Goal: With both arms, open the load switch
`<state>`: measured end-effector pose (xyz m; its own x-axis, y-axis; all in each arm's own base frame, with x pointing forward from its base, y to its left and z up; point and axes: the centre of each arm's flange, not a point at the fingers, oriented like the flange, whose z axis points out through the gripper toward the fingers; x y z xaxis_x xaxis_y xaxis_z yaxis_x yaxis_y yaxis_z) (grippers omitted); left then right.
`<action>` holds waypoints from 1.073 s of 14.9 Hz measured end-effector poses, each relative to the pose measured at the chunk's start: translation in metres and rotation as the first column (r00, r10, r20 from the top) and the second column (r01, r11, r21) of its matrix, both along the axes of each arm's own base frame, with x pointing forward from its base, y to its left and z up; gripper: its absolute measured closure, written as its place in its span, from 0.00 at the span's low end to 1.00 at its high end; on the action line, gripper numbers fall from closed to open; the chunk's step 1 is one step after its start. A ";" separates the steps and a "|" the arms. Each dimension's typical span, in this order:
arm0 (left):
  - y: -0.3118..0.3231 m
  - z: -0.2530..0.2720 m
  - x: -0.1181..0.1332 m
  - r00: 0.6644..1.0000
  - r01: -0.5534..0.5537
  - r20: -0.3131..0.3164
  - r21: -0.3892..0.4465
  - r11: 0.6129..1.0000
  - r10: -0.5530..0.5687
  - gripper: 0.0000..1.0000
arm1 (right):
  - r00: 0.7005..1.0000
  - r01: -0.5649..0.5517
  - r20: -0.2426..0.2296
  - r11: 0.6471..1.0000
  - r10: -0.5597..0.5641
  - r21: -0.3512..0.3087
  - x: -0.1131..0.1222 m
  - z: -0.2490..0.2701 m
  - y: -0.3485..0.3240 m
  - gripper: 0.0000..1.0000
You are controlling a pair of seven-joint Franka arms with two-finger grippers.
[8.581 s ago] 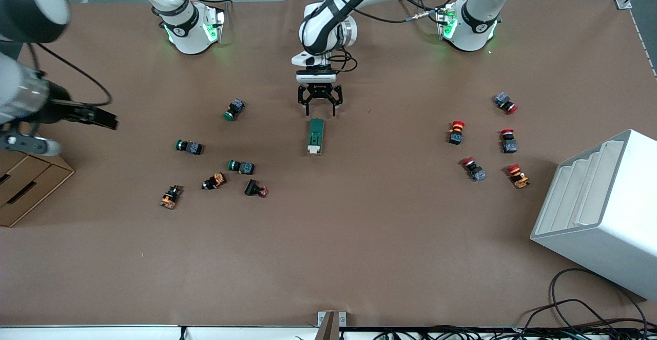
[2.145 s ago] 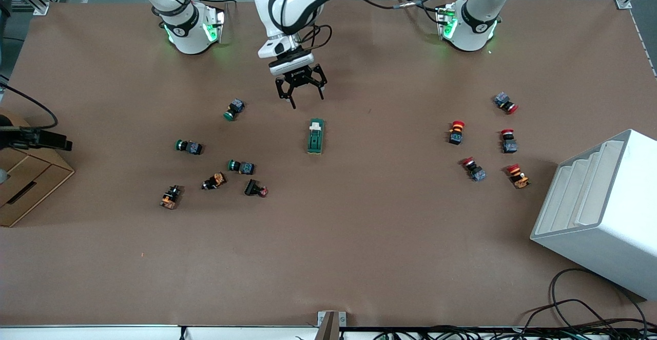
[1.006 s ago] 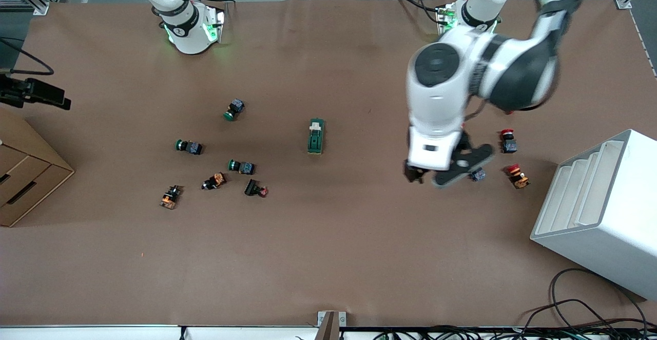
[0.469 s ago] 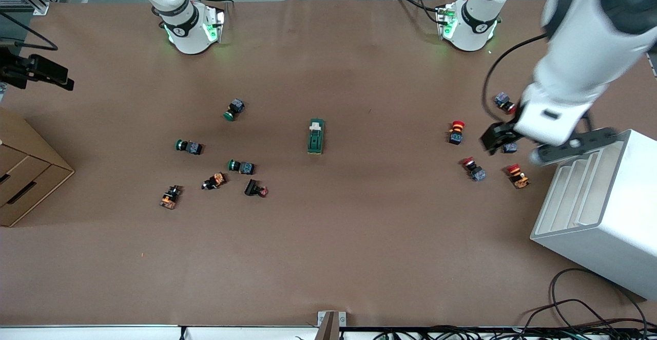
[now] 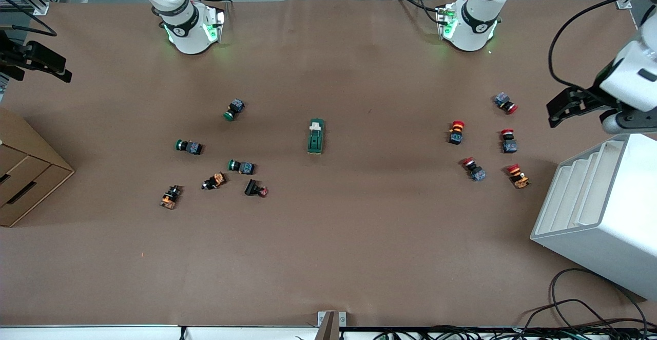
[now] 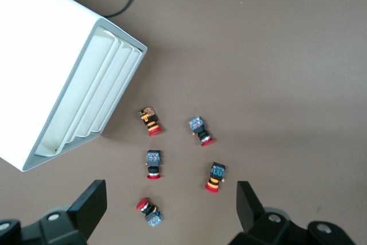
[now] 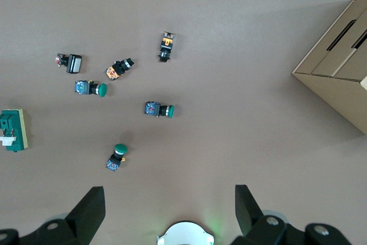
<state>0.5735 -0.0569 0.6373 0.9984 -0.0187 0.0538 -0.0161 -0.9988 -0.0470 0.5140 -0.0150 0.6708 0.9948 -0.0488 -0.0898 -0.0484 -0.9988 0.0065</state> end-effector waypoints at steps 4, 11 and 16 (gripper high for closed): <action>0.013 0.007 -0.019 1.000 0.006 -0.003 -0.019 1.000 -0.006 0.00 | 1.000 0.001 0.011 1.000 -0.001 0.002 -0.003 0.005 0.000 0.00; -0.013 0.011 -0.052 0.998 0.058 -0.016 -0.016 0.998 -0.059 0.00 | 1.000 0.009 0.021 1.000 -0.010 0.024 -0.002 0.006 0.002 0.00; -0.020 0.021 -0.066 0.997 0.075 -0.010 -0.016 0.997 -0.075 0.00 | 0.999 0.038 0.013 0.999 -0.039 0.034 -0.003 0.005 0.003 0.00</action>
<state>0.5077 -0.0774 0.6583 0.9947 -0.0925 0.0444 -0.0911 -0.9954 -0.0306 0.5112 -0.0116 0.6756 0.9933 -0.0843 -0.0786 -0.0868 -0.9958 -0.0283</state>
